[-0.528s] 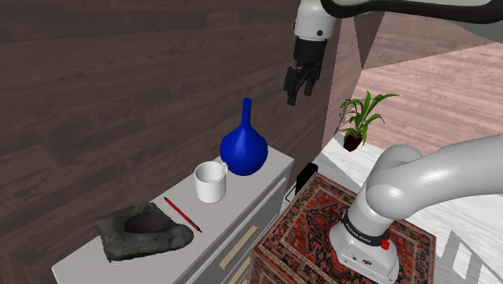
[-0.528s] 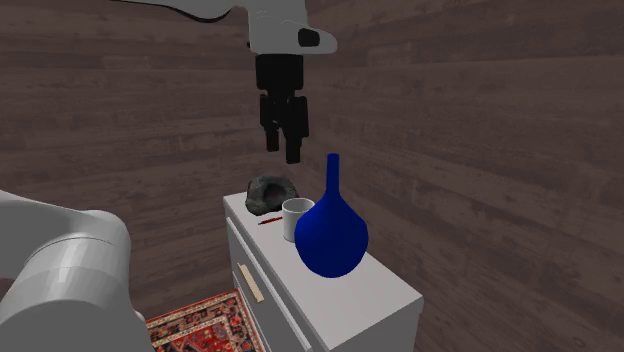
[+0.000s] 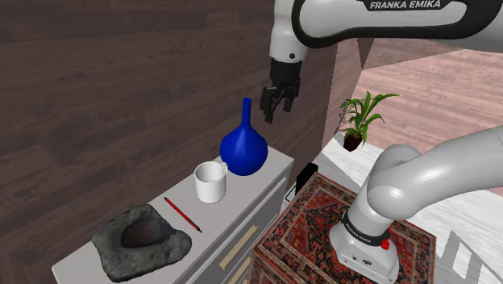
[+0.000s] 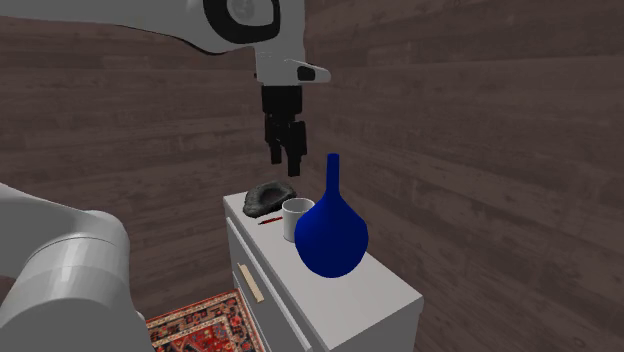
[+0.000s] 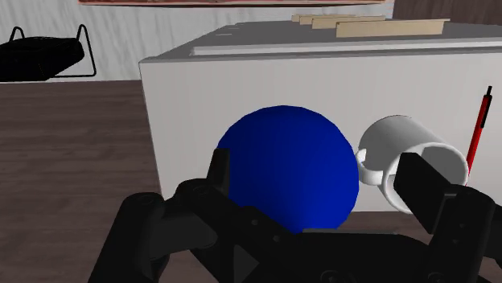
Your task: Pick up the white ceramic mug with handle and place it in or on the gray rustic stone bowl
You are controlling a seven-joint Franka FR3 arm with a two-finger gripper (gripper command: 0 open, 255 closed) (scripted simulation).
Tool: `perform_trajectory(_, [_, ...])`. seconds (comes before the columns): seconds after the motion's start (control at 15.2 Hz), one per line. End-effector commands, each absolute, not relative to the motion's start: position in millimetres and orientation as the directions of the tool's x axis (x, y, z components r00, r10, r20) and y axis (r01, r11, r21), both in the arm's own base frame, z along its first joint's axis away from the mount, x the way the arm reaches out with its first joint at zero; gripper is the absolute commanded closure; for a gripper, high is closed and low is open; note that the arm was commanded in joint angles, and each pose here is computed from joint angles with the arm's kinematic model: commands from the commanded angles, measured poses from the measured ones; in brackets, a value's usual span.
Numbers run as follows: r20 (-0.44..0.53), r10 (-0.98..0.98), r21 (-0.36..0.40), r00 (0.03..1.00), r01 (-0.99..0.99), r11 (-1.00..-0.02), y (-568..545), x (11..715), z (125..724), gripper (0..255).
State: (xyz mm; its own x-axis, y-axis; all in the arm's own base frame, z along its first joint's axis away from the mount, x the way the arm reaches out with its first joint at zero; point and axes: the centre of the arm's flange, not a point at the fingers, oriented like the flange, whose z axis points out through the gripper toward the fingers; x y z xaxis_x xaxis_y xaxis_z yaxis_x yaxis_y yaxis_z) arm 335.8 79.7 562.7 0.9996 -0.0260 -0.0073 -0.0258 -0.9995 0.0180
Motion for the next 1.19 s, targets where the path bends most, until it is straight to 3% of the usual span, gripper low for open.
perform_trajectory(0.0, [-0.002,-0.027,0.015,1.0,-0.027,-1.0,98,346,549,0])
perform_trajectory(1.12, [0.033,-0.034,0.001,0.999,-0.034,-0.999,262,428,426,0])
